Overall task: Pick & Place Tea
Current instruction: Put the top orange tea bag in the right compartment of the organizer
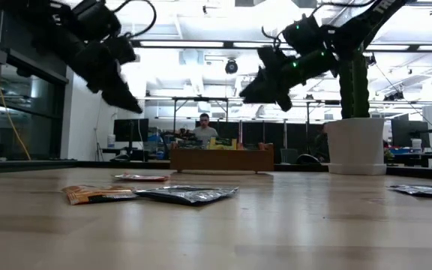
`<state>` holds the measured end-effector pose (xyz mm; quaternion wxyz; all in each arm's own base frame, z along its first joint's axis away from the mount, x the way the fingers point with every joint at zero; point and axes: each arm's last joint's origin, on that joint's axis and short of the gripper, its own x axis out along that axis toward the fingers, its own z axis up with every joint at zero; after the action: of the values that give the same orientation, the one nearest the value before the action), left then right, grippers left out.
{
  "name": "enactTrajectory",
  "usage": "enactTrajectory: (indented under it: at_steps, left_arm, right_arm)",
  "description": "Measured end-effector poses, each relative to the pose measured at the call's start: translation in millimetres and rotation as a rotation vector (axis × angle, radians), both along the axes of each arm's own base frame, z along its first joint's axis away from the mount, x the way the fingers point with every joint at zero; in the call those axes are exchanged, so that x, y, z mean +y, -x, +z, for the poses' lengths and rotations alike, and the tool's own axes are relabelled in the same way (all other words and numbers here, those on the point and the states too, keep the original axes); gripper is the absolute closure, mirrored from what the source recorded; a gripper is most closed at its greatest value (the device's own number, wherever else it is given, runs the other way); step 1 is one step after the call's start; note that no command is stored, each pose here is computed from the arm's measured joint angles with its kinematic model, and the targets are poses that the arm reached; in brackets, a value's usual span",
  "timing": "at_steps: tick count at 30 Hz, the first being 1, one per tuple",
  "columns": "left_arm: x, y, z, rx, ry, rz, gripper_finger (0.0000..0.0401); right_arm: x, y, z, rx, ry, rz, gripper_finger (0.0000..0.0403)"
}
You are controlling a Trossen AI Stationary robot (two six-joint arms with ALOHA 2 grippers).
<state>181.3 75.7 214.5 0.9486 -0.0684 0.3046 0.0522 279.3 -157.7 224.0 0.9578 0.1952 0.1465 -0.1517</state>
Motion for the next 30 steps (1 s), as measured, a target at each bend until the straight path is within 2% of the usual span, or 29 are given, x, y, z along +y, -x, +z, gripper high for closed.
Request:
enactTrajectory:
  at_steps: [5,10,15,20,25,30]
  left_arm:
    - [-5,7,-22,0.0,0.084,-0.002,0.0131]
    - [-16,10,-37,-0.042,0.163,-0.011,0.0131]
    - [-35,9,-46,-0.016,0.187,-0.028,0.0131]
    - [-55,8,-53,0.02,0.219,-0.025,0.0131]
    - [-68,9,-57,0.046,0.291,0.079,0.0131]
    - [-72,9,-58,0.045,0.46,0.26,0.0131]
  right_arm:
    - [41,-22,3,-0.008,-0.01,0.1,0.0313]
    - [78,-37,9,-0.014,0.018,0.133,0.0334]
    - [100,-53,2,0.013,0.021,0.189,0.039]
    - [117,-79,-15,0.064,-0.008,0.241,0.04]
    - [128,-110,-39,0.164,-0.036,0.299,0.0401]
    - [131,-140,-58,0.257,-0.053,0.356,0.0402]
